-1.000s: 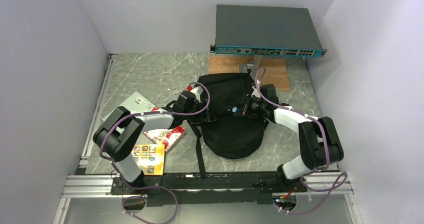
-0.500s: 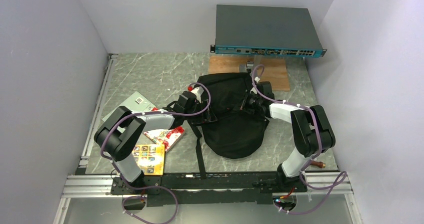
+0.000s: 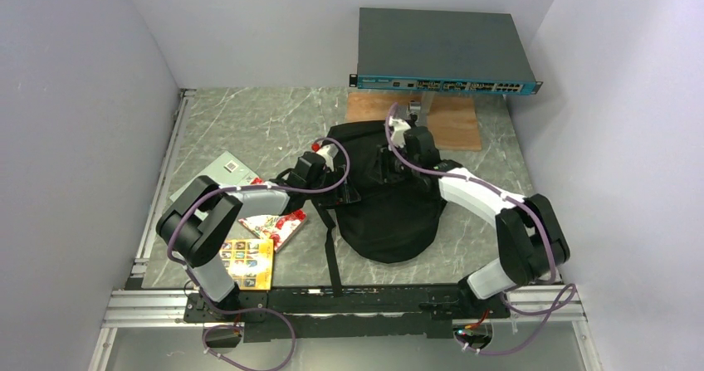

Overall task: Pack the student bag
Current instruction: Zip the student bag at the center of the board.

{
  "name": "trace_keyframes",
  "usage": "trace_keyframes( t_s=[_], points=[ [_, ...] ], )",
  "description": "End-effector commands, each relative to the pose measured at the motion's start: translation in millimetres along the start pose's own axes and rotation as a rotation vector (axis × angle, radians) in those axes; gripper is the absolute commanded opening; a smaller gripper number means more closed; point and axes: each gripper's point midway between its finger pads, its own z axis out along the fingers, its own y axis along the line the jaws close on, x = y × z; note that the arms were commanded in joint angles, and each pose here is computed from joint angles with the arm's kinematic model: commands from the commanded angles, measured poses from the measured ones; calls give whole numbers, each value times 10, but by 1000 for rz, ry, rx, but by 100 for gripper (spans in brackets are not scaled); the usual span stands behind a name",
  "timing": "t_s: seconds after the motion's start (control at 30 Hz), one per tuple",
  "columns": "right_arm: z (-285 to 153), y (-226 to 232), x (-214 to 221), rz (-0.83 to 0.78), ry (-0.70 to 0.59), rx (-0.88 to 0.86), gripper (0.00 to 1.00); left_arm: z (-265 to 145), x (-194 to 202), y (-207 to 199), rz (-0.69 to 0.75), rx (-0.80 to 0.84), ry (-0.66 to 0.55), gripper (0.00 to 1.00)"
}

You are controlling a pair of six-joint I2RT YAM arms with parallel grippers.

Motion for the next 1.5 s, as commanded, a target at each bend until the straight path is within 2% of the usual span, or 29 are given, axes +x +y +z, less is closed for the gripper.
trace_keyframes(
  t_s=[0.0,0.1,0.27,0.7,1.0,1.13,1.37,1.43,1.47],
  points=[
    [197,61,-292,-246,-18,57,41,21,488,111,-24,-12,154,69],
    [352,163,-175,-362,38,-33,41,11,509,71,-40,22,153,70],
    [471,225,24,-419,117,-87,41,37,539,35,-57,54,166,70],
    [350,-242,245,-437,183,251,46,7,575,144,-78,54,155,69],
    [327,-297,369,-438,169,291,49,1,571,204,-90,51,152,68],
    [344,-336,403,-434,154,327,47,-23,560,228,-89,45,147,68],
    [336,-458,232,-437,72,431,34,-37,540,260,-93,41,141,69],
    [353,-438,148,-431,26,434,28,-37,535,259,-91,42,140,70],
    [343,-453,115,-420,6,451,21,-35,527,255,-89,42,139,71]
  ],
)
